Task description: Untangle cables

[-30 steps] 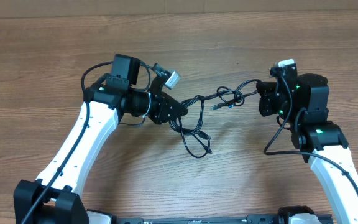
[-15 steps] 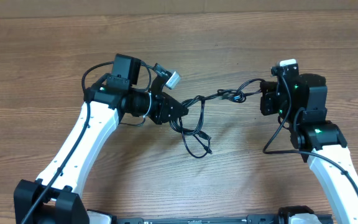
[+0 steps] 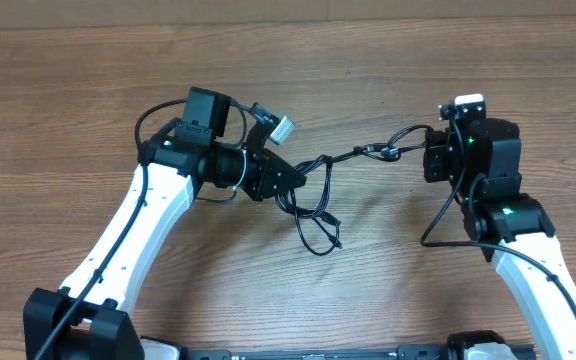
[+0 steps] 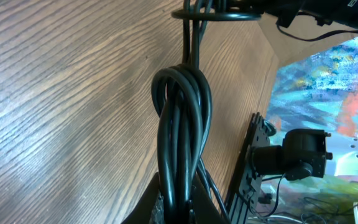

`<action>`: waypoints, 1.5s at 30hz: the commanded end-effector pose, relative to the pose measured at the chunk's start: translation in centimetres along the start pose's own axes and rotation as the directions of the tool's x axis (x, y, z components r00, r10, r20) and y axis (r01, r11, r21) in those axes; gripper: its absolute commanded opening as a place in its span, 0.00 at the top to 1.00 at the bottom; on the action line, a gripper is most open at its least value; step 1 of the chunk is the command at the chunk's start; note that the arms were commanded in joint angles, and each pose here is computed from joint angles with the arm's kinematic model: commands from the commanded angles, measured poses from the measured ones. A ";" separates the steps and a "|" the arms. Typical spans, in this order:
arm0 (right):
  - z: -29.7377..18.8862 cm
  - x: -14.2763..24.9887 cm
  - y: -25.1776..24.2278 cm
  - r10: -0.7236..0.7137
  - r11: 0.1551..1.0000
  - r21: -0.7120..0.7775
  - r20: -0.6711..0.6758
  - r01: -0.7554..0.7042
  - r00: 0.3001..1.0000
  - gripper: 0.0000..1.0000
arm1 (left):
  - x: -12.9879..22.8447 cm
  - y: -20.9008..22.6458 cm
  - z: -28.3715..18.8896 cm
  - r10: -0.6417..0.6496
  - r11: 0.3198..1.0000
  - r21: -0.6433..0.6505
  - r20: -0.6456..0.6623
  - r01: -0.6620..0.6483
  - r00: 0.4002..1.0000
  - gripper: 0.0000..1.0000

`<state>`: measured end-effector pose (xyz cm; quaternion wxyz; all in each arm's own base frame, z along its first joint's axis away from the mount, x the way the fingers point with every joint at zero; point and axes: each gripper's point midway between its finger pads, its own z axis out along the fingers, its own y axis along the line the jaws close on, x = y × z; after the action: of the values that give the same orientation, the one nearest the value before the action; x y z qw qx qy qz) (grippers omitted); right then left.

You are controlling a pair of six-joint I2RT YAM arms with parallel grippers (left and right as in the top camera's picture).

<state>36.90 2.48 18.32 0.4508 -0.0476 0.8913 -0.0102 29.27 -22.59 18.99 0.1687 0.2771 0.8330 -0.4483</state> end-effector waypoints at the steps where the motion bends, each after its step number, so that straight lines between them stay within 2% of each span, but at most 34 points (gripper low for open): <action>1: -0.8 -0.8 -6.4 0.048 0.959 0.280 0.019 -0.051 0.999 0.44 | 0.2 1.5 -1.0 -0.015 0.998 -0.061 0.005 0.016 1.000 0.96; 3: -0.5 -0.8 -5.2 0.047 0.977 0.209 0.018 -0.050 0.999 0.27 | 0.2 1.5 -1.0 -0.014 0.998 -0.060 0.006 0.014 1.000 0.96; 7: -0.1 -1.0 -2.3 0.047 0.998 0.041 0.023 -0.048 0.999 0.14 | 0.1 1.5 -1.0 -0.009 0.998 -0.061 0.010 0.009 1.000 0.96; 13: -0.5 -1.2 1.7 0.047 0.980 -0.195 0.026 -0.041 0.999 0.00 | -0.1 1.6 -1.0 -0.001 0.998 -0.061 0.015 0.002 1.000 0.96; 19: -1.7 -0.9 5.5 0.049 0.909 -0.415 0.008 -0.042 0.999 0.00 | -0.3 1.4 -1.0 0.005 0.999 -0.054 0.021 -0.004 1.000 0.96; 24: -2.5 -0.5 7.2 0.051 0.859 -0.510 -0.012 -0.050 0.999 0.00 | -0.8 0.8 -1.0 0.027 1.000 -0.017 0.042 -0.026 0.999 0.96; 32: -2.6 0.2 7.3 0.051 0.856 -0.512 -0.044 -0.066 0.998 0.00 | -1.7 -1.4 -1.2 0.089 0.990 0.104 0.087 -0.098 0.992 0.96; 37: -1.7 0.4 5.7 0.050 0.906 -0.419 -0.047 -0.065 0.998 0.00 | -2.0 -3.7 -1.7 0.223 0.942 0.220 0.151 -0.253 0.963 0.96; 45: -1.5 0.3 5.1 0.049 0.921 -0.385 -0.044 -0.063 0.998 0.00 | -2.2 -3.4 -2.3 0.254 0.933 0.213 0.177 -0.289 0.951 0.96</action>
<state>34.39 8.04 17.70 0.4047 -0.1162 0.8867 0.1910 29.01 -23.09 22.33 0.2357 0.3595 0.7412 -0.5156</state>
